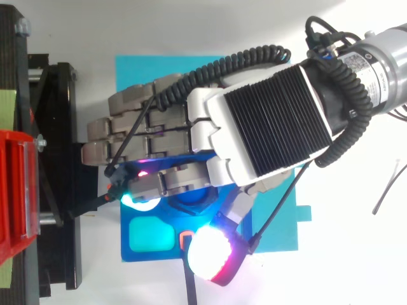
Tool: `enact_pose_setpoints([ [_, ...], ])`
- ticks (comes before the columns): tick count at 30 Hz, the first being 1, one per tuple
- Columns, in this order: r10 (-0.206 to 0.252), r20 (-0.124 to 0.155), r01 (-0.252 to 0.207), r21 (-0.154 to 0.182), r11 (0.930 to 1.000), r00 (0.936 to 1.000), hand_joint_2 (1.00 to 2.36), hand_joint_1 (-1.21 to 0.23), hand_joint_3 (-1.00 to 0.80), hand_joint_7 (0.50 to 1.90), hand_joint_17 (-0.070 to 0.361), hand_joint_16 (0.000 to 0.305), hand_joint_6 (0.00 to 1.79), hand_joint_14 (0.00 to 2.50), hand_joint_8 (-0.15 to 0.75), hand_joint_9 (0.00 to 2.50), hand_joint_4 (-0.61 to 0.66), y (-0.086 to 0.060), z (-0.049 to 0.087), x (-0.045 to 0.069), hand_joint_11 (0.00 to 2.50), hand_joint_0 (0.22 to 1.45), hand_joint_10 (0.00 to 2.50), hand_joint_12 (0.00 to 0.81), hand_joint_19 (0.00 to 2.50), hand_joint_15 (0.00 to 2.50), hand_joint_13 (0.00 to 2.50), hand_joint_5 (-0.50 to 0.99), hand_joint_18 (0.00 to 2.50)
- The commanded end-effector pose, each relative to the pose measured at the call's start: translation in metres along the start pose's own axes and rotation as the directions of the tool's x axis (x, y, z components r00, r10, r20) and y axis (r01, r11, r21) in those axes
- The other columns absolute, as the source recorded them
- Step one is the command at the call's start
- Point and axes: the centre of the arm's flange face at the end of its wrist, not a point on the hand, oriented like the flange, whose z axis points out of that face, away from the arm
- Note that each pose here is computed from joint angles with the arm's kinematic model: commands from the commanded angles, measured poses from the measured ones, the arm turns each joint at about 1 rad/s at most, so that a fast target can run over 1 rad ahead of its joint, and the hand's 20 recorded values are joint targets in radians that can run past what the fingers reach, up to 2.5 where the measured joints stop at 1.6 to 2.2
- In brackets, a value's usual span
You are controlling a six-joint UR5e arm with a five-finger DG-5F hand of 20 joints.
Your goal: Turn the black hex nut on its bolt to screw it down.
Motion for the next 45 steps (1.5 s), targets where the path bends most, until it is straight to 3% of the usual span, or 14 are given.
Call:
enact_pose_setpoints([
  [1, 0.001, -0.001, -0.001, -0.002, 1.0, 1.0, 1.0, -0.25, -0.5, 0.94, 0.124, 0.055, 0.75, 0.01, 0.315, 0.59, 0.26, 0.002, 0.001, 0.001, 0.17, 0.49, 0.0, 0.39, 0.3, 0.15, 0.61, -0.15, 0.63],
  [10, 0.007, -0.007, -0.007, -0.006, 1.0, 1.0, 1.0, -0.25, -0.5, 0.97, 0.124, 0.055, 0.75, 0.01, 0.314, 0.6, 0.26, 0.01, 0.006, 0.003, 0.17, 0.5, 0.0, 0.39, 0.3, 0.15, 0.61, -0.14, 0.62],
  [24, 0.002, -0.013, -0.001, 0.014, 0.9999, 0.9999, 1.0, -0.25, -0.5, 0.96, 0.124, 0.055, 0.77, 0.01, 0.316, 0.6, 0.25, -0.009, -0.008, 0.0, 0.16, 0.5, 0.0, 0.388, 0.3, 0.15, 0.61, -0.14, 0.62],
  [34, -0.003, -0.017, 0.003, -0.001, 1.0, 0.9998, 1.0, -0.25, -0.5, 0.95, 0.124, 0.055, 0.77, 0.01, 0.316, 0.6, 0.25, -0.02, -0.018, -0.003, 0.17, 0.49, 0.0, 0.392, 0.3, 0.16, 0.61, -0.14, 0.62],
  [45, -0.003, -0.019, 0.003, -0.013, 0.9999, 0.9998, 1.0, -0.25, -0.5, 0.96, 0.124, 0.055, 0.77, 0.01, 0.315, 0.6, 0.25, -0.019, -0.018, -0.003, 0.16, 0.5, 0.0, 0.389, 0.3, 0.16, 0.61, -0.14, 0.62],
])
